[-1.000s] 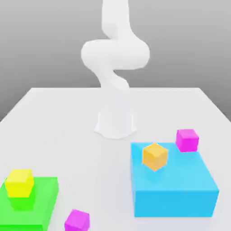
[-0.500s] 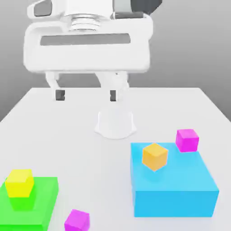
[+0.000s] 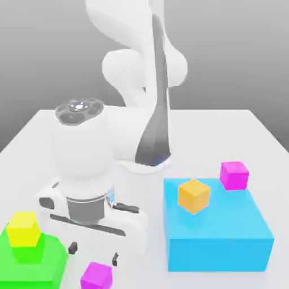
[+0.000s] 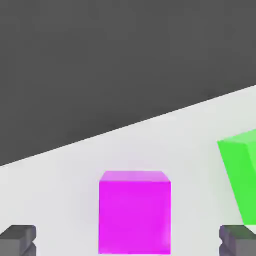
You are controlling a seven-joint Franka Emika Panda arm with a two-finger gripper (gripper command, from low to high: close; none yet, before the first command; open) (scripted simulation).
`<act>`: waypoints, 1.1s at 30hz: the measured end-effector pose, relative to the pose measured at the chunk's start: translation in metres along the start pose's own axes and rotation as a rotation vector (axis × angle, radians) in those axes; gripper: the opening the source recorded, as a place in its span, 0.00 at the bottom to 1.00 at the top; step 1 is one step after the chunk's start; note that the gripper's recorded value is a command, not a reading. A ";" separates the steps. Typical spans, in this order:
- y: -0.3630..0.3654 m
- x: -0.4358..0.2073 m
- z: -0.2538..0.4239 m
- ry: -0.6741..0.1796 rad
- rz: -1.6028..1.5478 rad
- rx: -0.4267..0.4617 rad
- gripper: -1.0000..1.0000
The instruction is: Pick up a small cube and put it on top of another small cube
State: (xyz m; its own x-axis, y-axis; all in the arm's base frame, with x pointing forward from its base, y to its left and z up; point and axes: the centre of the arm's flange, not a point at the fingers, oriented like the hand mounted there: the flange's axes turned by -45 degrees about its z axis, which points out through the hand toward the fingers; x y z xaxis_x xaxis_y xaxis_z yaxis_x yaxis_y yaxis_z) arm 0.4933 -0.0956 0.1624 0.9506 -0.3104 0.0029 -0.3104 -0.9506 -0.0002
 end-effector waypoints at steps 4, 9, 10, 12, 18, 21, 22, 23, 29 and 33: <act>0.000 -0.001 0.027 -0.002 0.001 0.000 0.00; 0.000 -0.001 0.031 -0.002 0.001 0.000 0.00; 0.000 -0.001 0.022 -0.003 0.001 -0.001 0.00; 0.000 -0.001 -0.001 -0.003 0.001 -0.001 0.00; -0.042 -0.028 -0.067 -0.004 -0.212 0.007 0.00; -0.079 -0.056 -0.095 -0.005 -0.397 0.011 0.00; -0.088 -0.065 -0.103 -0.005 -0.456 0.012 0.00; -0.098 -0.076 -0.111 -0.005 -0.515 0.012 0.00; -0.131 -0.137 -0.154 -0.005 -0.837 0.012 0.00; -0.148 -0.183 -0.175 -0.004 -1.063 0.008 0.00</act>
State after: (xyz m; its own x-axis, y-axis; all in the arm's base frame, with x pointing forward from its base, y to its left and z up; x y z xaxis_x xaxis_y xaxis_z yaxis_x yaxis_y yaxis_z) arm 0.3649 0.1021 0.3373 0.7337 0.6795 0.0022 0.6795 -0.7336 -0.0064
